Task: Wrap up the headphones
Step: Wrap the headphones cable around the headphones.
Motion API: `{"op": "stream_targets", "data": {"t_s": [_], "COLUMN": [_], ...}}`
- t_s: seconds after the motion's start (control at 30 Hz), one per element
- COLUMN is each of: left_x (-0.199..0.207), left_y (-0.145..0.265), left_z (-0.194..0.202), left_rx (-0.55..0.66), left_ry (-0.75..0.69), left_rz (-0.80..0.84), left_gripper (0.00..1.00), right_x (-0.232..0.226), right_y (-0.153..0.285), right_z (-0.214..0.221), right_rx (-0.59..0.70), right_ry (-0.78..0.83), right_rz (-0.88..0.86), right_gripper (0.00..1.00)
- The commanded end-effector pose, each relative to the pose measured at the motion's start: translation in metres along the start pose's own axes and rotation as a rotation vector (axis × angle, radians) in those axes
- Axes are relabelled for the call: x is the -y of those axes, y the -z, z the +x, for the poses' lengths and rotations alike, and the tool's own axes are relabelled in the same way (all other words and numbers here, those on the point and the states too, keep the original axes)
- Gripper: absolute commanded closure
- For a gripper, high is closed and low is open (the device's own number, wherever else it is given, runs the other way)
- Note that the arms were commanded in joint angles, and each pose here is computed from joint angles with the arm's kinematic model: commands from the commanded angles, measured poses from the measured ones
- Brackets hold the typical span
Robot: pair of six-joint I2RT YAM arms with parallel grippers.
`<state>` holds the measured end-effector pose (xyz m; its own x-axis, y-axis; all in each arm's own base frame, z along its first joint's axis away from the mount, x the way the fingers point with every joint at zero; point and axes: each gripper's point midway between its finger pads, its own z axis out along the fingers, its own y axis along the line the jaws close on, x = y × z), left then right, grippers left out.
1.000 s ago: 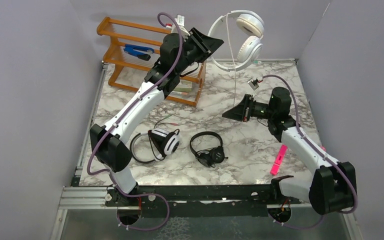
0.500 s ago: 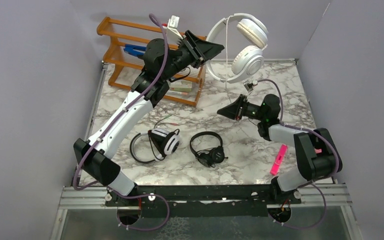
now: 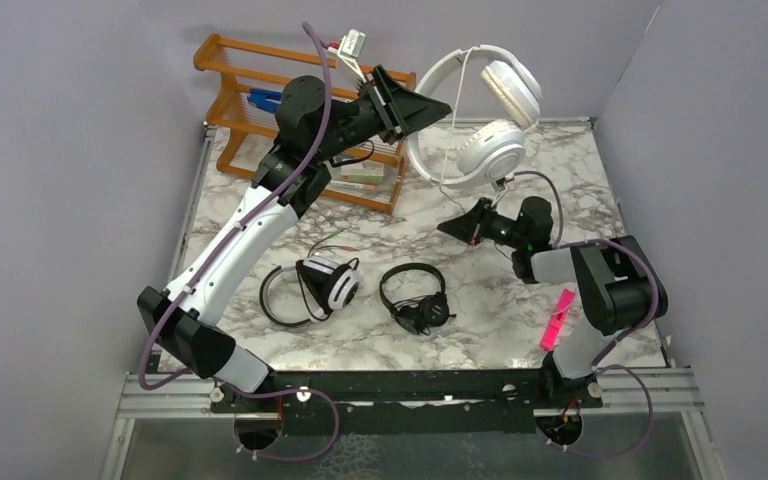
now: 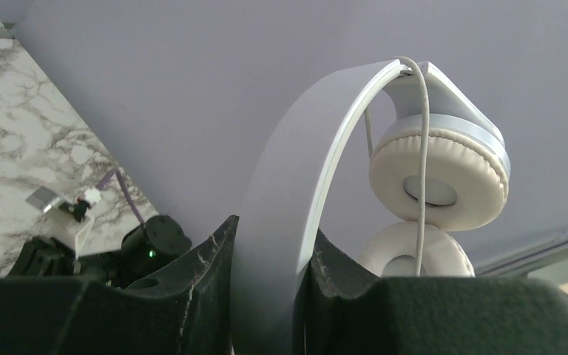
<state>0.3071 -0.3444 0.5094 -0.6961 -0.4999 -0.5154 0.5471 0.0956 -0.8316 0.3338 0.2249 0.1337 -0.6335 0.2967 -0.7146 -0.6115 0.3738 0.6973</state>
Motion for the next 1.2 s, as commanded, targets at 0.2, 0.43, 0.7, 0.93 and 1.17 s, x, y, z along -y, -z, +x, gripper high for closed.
{"op": "stream_targets", "data": {"t_s": [0.2,0.43,0.7,0.93,1.17], "left_x": [0.012,-0.119,-0.201,-0.205,-0.193], "left_y": [0.084,0.125,0.139,0.106,0.100], "left_z": [0.068,0.058,0.054,0.091,0.121], "left_rx": [-0.328,-0.329,-0.412,-0.519,-0.530], "left_ry": [-0.423,-0.754,-0.922,-0.980,-0.976], "left_rz": [0.020,-0.501,-0.801,-0.657,-0.583], "left_gripper": [1.00,1.00,1.00,1.00,1.00], "right_x": [0.074,0.066,0.015,-0.023,-0.026], "right_y": [0.035,0.058,0.075,0.076,0.073], "right_z": [-0.077,-0.168,-0.230,-0.260,-0.274], "right_rx": [0.048,0.027,-0.029,0.017,0.009], "right_ry": [0.001,0.028,0.045,0.125,0.122], "right_rz": [0.283,0.359,0.312,0.255,0.244], "right_gripper": [1.00,1.00,1.00,1.00,1.00]}}
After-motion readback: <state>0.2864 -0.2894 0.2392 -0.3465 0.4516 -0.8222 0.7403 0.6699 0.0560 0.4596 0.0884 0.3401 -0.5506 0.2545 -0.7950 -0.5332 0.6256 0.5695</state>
